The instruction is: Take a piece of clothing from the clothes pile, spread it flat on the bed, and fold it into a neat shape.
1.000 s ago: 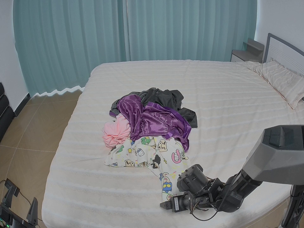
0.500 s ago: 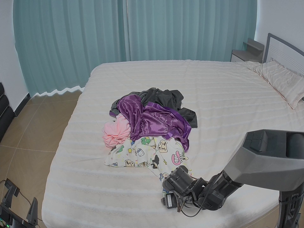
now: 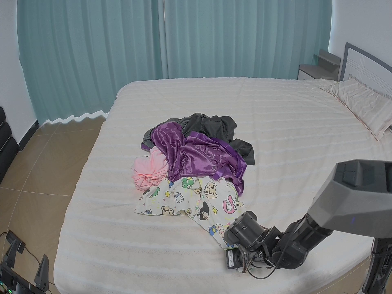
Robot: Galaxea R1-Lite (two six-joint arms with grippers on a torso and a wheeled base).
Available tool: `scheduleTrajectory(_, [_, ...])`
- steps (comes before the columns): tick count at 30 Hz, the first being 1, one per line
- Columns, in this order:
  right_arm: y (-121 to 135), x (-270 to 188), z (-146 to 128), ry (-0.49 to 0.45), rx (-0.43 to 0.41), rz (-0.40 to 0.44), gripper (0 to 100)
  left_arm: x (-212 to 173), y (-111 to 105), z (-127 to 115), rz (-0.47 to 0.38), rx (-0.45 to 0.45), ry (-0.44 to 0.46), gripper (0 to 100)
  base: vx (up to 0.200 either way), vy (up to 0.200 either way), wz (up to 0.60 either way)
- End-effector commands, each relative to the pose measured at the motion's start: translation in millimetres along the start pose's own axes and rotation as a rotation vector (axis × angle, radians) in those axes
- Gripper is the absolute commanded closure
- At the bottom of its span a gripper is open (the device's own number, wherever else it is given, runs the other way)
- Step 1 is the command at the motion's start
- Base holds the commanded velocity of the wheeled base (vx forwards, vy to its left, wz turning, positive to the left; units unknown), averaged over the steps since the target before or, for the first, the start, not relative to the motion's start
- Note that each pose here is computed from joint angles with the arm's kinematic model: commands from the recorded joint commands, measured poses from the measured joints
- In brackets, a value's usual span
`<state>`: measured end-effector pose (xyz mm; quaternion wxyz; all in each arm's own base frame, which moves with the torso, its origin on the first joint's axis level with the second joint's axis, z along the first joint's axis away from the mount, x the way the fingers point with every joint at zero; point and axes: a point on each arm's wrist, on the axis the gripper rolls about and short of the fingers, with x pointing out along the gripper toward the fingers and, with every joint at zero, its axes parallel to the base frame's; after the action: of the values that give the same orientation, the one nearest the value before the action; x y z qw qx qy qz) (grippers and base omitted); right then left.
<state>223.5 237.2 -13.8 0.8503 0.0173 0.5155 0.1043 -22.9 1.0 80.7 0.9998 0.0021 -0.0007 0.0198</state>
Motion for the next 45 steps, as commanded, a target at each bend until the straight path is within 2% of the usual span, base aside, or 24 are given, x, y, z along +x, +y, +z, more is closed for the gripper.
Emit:
scheduleTrajectory(1, [-14.4,-38.5,6.4,-0.070,0.059,0.051,100,0.1,0.0,-5.3,0.000,0.000,0.001,0,0.000,0.000,0.00])
scheduleTrajectory(9, [-34.8,-99.5,-0.5,-0.242,0.102,0.177,100,0.1,0.0,-5.3,0.000,0.000,0.001,0,0.000,0.000,0.00])
scheduleTrajectory(10, [-39.6,-114.8,-2.1,-0.287,0.113,0.211,100,0.1,0.0,-5.3,0.000,0.002,0.001,0,0.000,0.000,0.00])
scheduleTrajectory(11, [-39.6,-114.8,-2.1,-0.287,0.113,0.211,100,0.1,0.0,-5.3,0.000,0.002,0.001,0,0.000,0.000,0.00])
scheduleTrajectory(12, [-46.6,-135.3,-5.2,-0.345,0.117,0.253,100,0.1,0.0,-5.3,0.000,0.003,0.001,0,0.000,0.000,0.00])
scheduleTrajectory(13, [-49.2,-141.4,-6.8,-0.362,0.118,0.263,100,0.1,0.0,-5.3,0.000,0.003,0.001,0,0.000,0.000,0.00])
scheduleTrajectory(15, [-51.5,-149.3,-8.7,-0.383,0.118,0.281,100,0.1,0.0,-5.3,0.000,0.002,0.001,0,0.000,0.000,0.00])
scheduleTrajectory(17, [-60.7,-179.7,-12.6,-0.477,0.105,0.345,100,0.1,-0.1,-5.1,-0.001,0.005,0.000,0,0.000,0.000,0.00])
scheduleTrajectory(19, [-63.4,-188.7,-13.4,-0.508,0.099,0.363,100,0.1,-0.1,-5.1,-0.003,0.008,0.000,0,0.000,0.000,0.00])
scheduleTrajectory(20, [-67.5,-204.9,-13.9,-0.569,0.084,0.397,100,-0.1,-0.1,-4.7,-0.003,0.013,-0.002,0,0.000,0.000,0.00])
scheduleTrajectory(23, [-71.1,-218.6,-14.3,-0.623,0.075,0.424,100,0.1,-0.3,-4.2,-0.017,0.026,0.000,0,0.000,0.000,0.00])
scheduleTrajectory(24, [-76.2,-234.9,-15.9,-0.690,0.057,0.454,100,-2.2,-1.1,11.4,-0.063,0.035,-0.046,0,0.000,0.000,0.00])
scheduleTrajectory(26, [-79.2,-243.7,-17.3,-0.728,0.040,0.468,100,-1.7,-1.1,74.9,-0.079,-0.028,-0.125,0,0.000,0.000,0.00])
scheduleTrajectory(28, [-82.1,-249.2,-19.4,-0.747,0.025,0.489,100,12.2,-2.3,112.9,-0.117,-0.100,-0.113,0,0.000,0.000,0.00])
scheduleTrajectory(29, [-83.4,-251.4,-20.2,-0.751,0.021,0.503,100,20.6,-3.4,121.8,-0.151,-0.096,-0.089,0,0.000,0.000,0.00])
scheduleTrajectory(31, [-86.6,-257.8,-23.0,-0.764,0.015,0.543,100,42.3,-9.0,127.4,-0.354,-0.021,-0.011,0,0.000,0.000,0.00])
scheduleTrajectory(32, [-86.7,-258.1,-23.1,-0.765,0.015,0.545,100,44.5,-9.6,126.9,-0.369,-0.016,-0.002,0,0.000,0.000,0.00])
scheduleTrajectory(33, [-87.7,-258.3,-25.5,-0.754,0.003,0.567,100,67.5,-15.8,121.8,-0.503,0.023,0.107,0,0.000,0.000,0.00])
scheduleTrajectory(36, [-87.5,-253.8,-27.7,-0.724,-0.015,0.578,100,101.3,-27.2,107.9,-0.610,0.077,0.277,0,0.000,0.000,0.00])
scheduleTrajectory(38, [-85.6,-251.4,-26.3,-0.709,-0.022,0.582,100,125.8,-47.6,92.4,-0.745,0.107,0.427,0,0.000,0.000,0.00])
scheduleTrajectory(40, [-83.5,-250.9,-23.9,-0.704,-0.027,0.587,100,138.3,-60.8,79.4,-0.805,0.114,0.508,0,0.000,0.000,0.00])
scheduleTrajectory(42, [-83.0,-251.2,-23.2,-0.705,-0.028,0.589,100,140.1,-62.5,77.0,-0.810,0.114,0.520,0,0.000,0.000,0.00])
scheduleTrajectory(43, [-79.1,-252.3,-17.7,-0.707,-0.029,0.599,100,155.6,-76.0,54.6,-0.846,0.121,0.597,0,0.000,0.000,0.00])
scheduleTrajectory(45, [-77.9,-249.9,-16.8,-0.697,-0.030,0.594,100,169.5,-89.6,34.5,-0.871,0.119,0.648,0,0.000,0.000,0.00])
